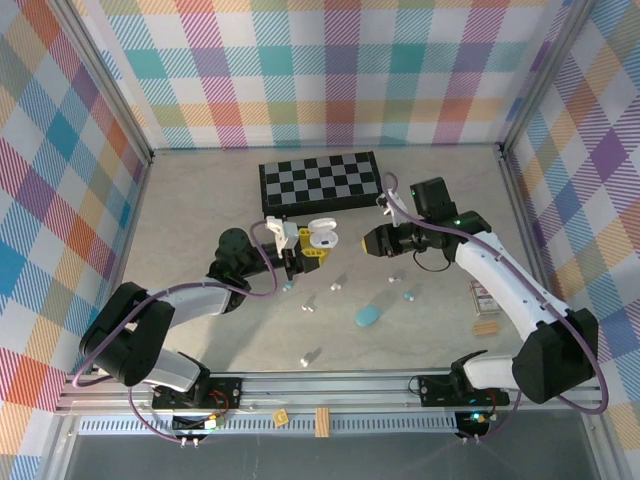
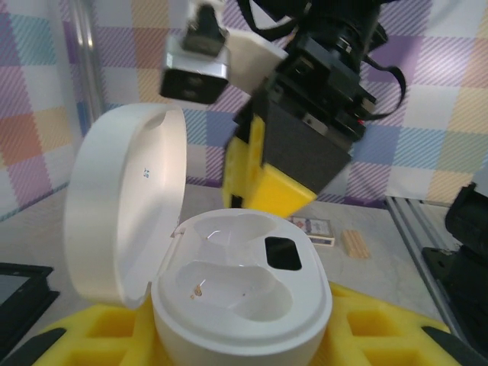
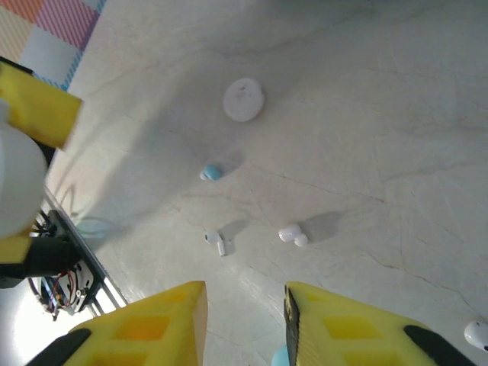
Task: Insert the wireless bluetooth earbuds into the charging case
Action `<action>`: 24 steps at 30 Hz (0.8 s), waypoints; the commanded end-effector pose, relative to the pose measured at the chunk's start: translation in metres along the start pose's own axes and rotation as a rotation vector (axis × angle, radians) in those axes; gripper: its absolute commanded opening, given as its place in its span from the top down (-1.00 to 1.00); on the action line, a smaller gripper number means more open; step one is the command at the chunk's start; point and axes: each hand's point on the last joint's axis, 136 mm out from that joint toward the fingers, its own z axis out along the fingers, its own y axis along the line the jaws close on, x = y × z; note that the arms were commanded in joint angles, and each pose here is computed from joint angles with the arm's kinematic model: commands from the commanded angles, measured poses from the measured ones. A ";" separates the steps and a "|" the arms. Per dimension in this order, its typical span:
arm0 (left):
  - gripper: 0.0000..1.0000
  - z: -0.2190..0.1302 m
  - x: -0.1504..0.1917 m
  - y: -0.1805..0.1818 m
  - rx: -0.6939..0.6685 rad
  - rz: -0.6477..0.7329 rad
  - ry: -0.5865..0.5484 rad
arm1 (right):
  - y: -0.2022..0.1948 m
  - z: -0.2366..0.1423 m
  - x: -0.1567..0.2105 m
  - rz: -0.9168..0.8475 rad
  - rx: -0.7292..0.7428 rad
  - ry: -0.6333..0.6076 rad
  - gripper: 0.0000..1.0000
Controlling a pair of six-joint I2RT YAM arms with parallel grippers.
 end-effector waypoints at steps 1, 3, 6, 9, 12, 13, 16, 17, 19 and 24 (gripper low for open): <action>0.24 -0.008 -0.014 0.015 -0.049 0.022 -0.070 | -0.009 0.008 0.005 -0.008 0.022 -0.001 0.25; 0.24 -0.012 -0.015 0.021 -0.074 0.025 -0.085 | -0.011 0.014 0.013 -0.010 0.026 0.022 0.18; 0.24 -0.016 -0.014 0.028 -0.101 0.023 -0.087 | -0.012 0.023 0.024 -0.007 0.025 0.047 0.12; 0.24 -0.019 -0.016 0.032 -0.128 0.033 -0.093 | -0.006 0.031 0.034 -0.035 0.007 0.077 0.05; 0.24 -0.025 -0.016 0.040 -0.168 0.033 -0.096 | 0.007 0.042 0.046 -0.080 -0.028 0.104 -0.02; 0.24 -0.027 -0.016 0.044 -0.190 0.030 -0.096 | 0.011 0.046 0.050 -0.104 -0.041 0.108 -0.06; 0.23 -0.038 -0.014 0.058 -0.256 0.026 -0.098 | 0.027 0.058 0.065 -0.185 -0.083 0.121 -0.11; 0.23 -0.042 -0.014 0.062 -0.274 0.026 -0.099 | 0.035 0.063 0.072 -0.234 -0.102 0.125 -0.14; 0.23 -0.051 -0.013 0.072 -0.311 0.020 -0.104 | 0.047 0.073 0.089 -0.324 -0.116 0.139 -0.15; 0.23 -0.068 -0.017 0.087 -0.376 0.028 -0.112 | 0.092 0.091 0.134 -0.674 -0.274 0.159 -0.16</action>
